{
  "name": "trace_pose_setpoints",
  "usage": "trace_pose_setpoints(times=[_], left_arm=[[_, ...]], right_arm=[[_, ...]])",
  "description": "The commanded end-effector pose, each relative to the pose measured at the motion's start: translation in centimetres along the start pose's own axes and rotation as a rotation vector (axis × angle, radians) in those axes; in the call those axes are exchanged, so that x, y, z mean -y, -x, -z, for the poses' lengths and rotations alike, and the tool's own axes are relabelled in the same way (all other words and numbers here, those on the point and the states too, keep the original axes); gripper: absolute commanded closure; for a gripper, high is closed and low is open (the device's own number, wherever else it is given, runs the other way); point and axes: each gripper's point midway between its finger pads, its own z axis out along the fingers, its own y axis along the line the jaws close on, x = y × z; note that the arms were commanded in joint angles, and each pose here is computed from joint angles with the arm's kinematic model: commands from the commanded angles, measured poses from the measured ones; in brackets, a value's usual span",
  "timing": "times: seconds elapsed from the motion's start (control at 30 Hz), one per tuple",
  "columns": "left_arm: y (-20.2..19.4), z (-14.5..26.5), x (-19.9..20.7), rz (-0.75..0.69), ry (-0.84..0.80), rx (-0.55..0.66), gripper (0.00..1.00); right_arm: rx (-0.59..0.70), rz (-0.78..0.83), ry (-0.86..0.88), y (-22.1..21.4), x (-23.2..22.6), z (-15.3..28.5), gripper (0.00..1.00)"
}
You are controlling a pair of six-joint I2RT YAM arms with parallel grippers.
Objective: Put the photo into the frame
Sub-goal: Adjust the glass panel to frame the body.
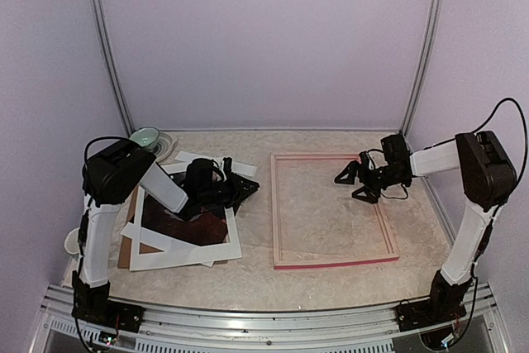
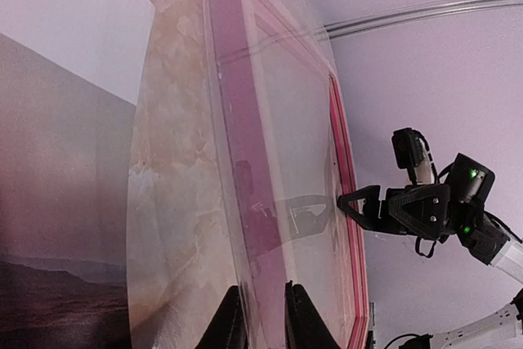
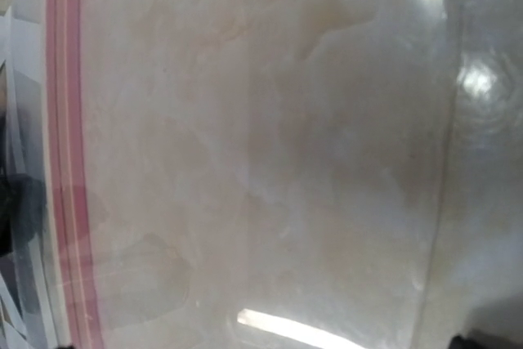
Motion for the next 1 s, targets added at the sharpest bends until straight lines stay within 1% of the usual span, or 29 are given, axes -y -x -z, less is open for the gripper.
trace_pose_setpoints(times=[0.0, 0.3, 0.47, 0.6, 0.83, 0.93, 0.97], left_arm=[[-0.5, -0.3, -2.0, -0.035, 0.109, -0.018, 0.80], [-0.9, -1.1, -1.5, -0.069, 0.128, -0.047, 0.71], [-1.1, -1.5, -1.1, -0.093, 0.137, -0.068, 0.65], [-1.0, -1.7, -0.8, -0.107, 0.141, -0.073, 0.61], [-0.4, -1.6, 0.3, -0.140, 0.135, -0.065, 0.57], [-0.1, -1.6, 1.2, -0.150, 0.118, -0.067, 0.54], [0.0, -1.6, 1.6, -0.154, 0.109, -0.068, 0.51]], right_arm=[[0.016, -0.016, 0.015, 1.0, -0.3, -0.9, 0.01], [0.054, -0.042, -0.006, 3.2, -0.1, -1.9, 0.01], [0.041, -0.049, 0.043, 3.3, -0.8, -2.5, 0.01], [0.043, -0.039, 0.118, 3.5, -2.1, -2.5, 0.01], [0.062, -0.027, 0.151, 4.3, -3.5, -1.8, 0.01], [0.067, -0.022, 0.155, 4.5, -3.9, -1.5, 0.01], [0.068, -0.021, 0.150, 4.5, -3.9, -1.4, 0.01]])
